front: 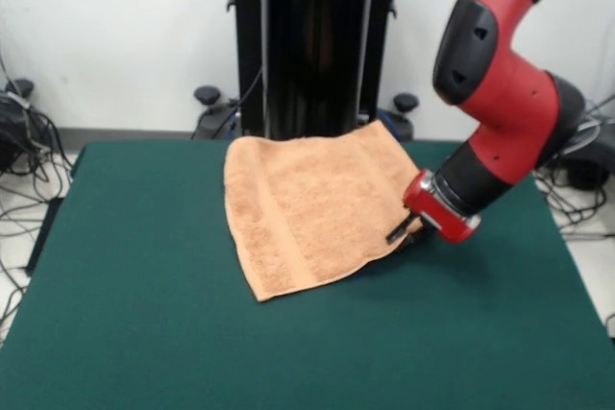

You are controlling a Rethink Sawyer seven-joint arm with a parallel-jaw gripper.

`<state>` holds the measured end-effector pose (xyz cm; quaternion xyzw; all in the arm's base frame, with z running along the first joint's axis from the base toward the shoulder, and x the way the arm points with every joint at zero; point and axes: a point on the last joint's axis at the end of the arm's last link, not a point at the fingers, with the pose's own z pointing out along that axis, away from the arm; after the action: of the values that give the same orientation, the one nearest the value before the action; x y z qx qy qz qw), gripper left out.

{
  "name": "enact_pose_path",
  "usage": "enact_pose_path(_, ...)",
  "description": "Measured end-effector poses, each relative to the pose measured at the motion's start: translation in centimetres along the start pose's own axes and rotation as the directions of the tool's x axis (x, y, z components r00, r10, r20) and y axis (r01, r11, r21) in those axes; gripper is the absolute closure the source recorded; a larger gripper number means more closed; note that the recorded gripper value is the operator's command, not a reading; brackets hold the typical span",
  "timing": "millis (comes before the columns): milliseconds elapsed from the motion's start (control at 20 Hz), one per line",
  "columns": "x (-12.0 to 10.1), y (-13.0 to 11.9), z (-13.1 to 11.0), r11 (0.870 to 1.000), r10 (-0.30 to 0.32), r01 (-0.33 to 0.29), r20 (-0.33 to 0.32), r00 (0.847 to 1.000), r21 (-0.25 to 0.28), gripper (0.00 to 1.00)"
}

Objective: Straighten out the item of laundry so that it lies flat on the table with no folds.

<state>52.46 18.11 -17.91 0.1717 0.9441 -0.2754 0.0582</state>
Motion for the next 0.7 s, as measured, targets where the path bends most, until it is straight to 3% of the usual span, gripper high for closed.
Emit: enact_pose_path(700, -3.7, -1.3, -0.6, 1.0, -0.022, 0.022, 0.02, 1.0, -0.011, 1.0)
